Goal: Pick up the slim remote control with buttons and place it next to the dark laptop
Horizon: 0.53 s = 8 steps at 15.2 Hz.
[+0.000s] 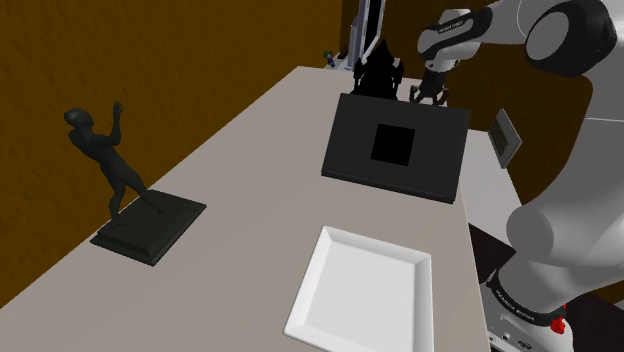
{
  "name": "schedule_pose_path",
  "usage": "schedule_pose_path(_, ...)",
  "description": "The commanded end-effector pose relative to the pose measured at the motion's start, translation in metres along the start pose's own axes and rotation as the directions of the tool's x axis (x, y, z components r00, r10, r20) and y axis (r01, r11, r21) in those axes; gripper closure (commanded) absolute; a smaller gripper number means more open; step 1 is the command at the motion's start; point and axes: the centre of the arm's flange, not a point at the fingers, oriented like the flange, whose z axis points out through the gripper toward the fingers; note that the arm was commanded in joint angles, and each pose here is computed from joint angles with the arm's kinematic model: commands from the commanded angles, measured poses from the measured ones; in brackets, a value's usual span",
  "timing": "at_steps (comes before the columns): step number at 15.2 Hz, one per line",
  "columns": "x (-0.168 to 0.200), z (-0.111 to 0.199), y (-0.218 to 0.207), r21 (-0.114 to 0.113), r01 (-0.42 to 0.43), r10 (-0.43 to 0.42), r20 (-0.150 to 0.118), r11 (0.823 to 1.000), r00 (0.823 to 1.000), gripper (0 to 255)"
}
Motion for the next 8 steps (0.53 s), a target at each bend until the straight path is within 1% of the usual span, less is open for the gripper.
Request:
schedule_pose_path(1,0.000,0.010,0.000,0.000,0.000,0.000,-0.001,1.000,1.000,255)
schedule_pose_path(8,0.000,0.047,0.001,0.000,0.000,0.000,-0.001,1.000,1.000,255)
